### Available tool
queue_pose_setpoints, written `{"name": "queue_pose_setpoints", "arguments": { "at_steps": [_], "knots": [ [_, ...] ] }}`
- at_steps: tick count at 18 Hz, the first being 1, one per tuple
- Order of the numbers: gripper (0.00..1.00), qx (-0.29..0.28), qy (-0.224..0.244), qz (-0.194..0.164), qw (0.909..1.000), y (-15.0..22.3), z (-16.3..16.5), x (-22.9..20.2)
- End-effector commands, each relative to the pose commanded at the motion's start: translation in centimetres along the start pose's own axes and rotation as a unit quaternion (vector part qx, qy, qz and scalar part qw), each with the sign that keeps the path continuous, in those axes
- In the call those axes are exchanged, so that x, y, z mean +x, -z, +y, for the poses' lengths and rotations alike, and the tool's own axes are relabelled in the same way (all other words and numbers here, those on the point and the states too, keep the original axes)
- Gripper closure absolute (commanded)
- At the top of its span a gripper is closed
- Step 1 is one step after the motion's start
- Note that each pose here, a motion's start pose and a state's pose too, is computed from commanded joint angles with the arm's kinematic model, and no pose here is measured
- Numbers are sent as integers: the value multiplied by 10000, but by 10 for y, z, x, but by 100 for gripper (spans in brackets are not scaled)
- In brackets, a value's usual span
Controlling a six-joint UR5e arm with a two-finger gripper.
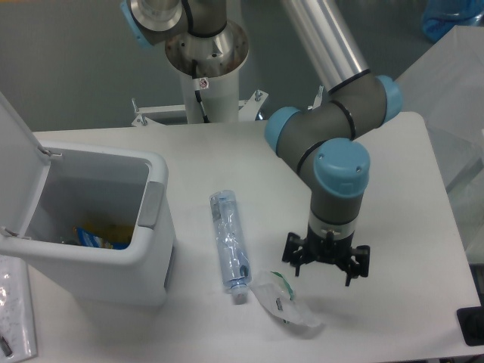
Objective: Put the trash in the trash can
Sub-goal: 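Lower the gripper onto the crumpled clear wrapper and close it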
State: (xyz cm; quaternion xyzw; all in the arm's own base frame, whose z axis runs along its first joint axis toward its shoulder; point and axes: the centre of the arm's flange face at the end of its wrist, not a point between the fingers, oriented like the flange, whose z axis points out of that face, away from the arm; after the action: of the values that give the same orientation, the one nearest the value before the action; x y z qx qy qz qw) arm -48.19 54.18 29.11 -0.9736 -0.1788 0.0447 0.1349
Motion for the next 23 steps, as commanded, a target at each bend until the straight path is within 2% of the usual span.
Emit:
{"name": "queue_pose_setpoints", "arguments": {
  "at_steps": [3, 5, 12, 16, 18, 21, 23],
  "knots": [
    [0, -46, 484, 8, 9988, -16, -11, 11],
    [0, -137, 586, 4, 9982, -32, -14, 12],
    [0, -882, 231, -447, 9948, -85, -1, 56],
    [0, -806, 187, -569, 9949, -85, -4, 54],
    [2, -733, 159, -771, 9942, -85, -8, 48],
    [63, -970, 63, -1233, 9876, -89, -2, 40],
    [83, -1119, 41, -1537, 9817, -89, 1, 35]
  ]
}}
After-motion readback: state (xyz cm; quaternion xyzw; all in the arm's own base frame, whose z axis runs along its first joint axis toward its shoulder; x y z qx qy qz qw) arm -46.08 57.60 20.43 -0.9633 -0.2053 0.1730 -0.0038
